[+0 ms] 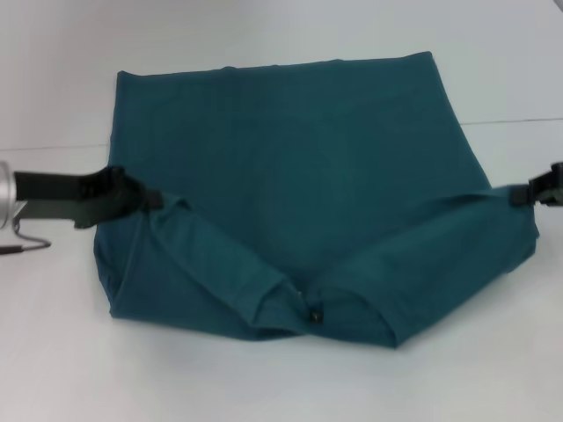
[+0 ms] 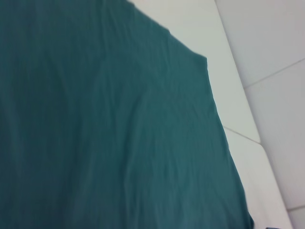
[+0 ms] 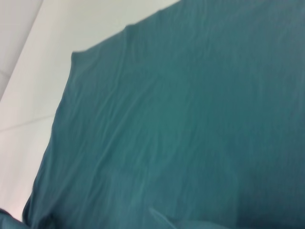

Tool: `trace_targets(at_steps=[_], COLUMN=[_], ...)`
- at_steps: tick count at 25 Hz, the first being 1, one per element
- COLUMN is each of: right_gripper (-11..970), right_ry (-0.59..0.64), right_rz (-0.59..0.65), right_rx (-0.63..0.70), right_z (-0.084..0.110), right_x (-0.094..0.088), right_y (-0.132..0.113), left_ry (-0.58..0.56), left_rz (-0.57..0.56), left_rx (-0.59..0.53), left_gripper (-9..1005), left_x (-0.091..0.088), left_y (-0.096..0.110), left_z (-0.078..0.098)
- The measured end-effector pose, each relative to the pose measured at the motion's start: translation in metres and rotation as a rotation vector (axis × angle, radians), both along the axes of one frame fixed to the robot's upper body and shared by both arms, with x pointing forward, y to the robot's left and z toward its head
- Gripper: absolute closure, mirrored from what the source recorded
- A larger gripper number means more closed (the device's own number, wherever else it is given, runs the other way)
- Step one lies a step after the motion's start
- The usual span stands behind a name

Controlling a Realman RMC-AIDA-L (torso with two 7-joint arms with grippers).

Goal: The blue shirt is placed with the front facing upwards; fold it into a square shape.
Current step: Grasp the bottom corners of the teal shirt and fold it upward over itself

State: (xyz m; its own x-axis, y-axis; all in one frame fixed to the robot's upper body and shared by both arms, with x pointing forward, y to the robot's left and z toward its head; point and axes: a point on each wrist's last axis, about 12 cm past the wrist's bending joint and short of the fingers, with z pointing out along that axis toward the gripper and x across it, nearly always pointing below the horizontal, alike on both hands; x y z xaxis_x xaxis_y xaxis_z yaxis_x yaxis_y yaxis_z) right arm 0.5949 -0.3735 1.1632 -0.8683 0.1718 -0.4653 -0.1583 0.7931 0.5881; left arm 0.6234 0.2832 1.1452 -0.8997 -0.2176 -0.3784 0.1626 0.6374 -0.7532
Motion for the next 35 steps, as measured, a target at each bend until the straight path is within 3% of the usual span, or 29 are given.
trace_targets(at_steps=[4,13,23,35], right_gripper=[921,920,919,917], right_ry=[-0.037,-0.102,-0.167,-0.192], right_rz=[-0.046,-0.113,-0.11,-0.071], right_rx=[-0.013,-0.128,-0.257,-0.416], right_z=[0.001,0.002,0.002,0.0], right_x=[0.011,0.035,0.061,0.087], right_y=[0.004,0.011,0.031,0.056], left_ry=[-0.053,-0.118,-0.194,-0.255], left_rz=[0.029,0.108,0.175,0.175], left_rx=[0.052,0.127,0.207,0.279], left_gripper=[981,981,981,980], left_x=[0.021,0.045,0.061,0.07], left_y=[-0.013,-0.017,-0.018,-0.029], left_z=[0.008,0.015,0.02,0.023])
